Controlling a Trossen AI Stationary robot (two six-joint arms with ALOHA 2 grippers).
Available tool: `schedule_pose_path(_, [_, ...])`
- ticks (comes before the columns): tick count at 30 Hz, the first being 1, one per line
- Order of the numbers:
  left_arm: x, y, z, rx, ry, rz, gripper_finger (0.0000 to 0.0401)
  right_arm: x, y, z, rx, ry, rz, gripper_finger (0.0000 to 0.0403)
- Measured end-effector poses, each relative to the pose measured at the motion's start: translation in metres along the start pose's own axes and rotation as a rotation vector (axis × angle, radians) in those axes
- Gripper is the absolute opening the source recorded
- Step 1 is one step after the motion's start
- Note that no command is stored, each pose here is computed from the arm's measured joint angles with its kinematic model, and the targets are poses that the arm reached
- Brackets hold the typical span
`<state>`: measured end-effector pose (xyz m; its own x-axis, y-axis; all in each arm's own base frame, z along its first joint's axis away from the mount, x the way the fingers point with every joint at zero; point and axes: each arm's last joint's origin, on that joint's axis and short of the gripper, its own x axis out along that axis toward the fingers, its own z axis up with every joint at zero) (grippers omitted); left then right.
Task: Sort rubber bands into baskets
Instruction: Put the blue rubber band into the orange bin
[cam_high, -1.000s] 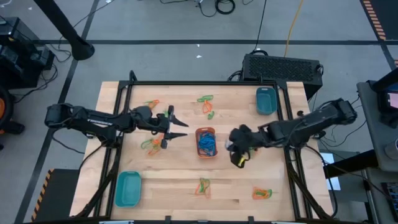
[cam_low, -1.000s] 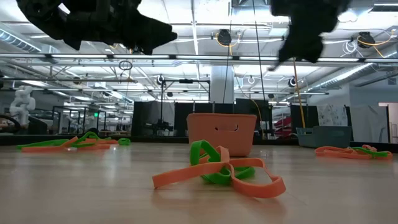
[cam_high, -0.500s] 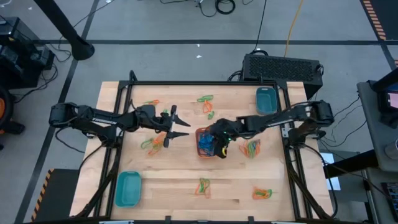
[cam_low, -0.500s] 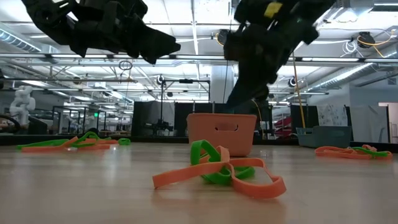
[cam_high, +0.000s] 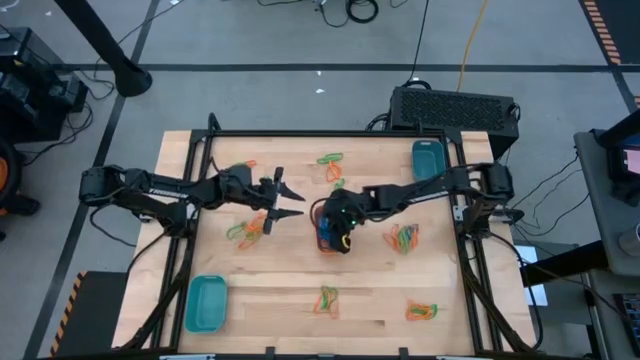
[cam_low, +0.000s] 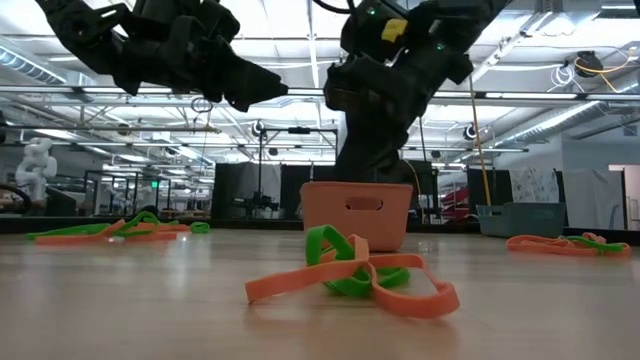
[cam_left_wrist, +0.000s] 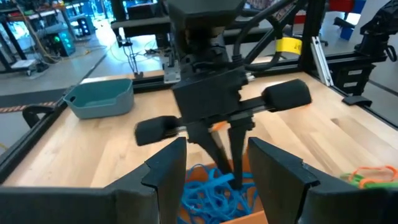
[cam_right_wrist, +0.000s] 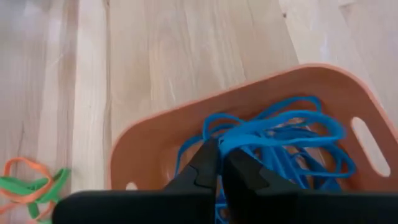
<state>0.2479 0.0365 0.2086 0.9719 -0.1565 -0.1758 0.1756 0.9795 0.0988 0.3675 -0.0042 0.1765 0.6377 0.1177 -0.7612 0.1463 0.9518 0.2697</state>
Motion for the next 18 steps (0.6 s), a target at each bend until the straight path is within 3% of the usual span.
schedule_pose_path(18, [0.0, -0.0001, 0.0002, 0.001, -0.002, 0.0, 0.018, -0.0012, 0.0005, 0.0021, 0.009, 0.028, 0.033, 0.014])
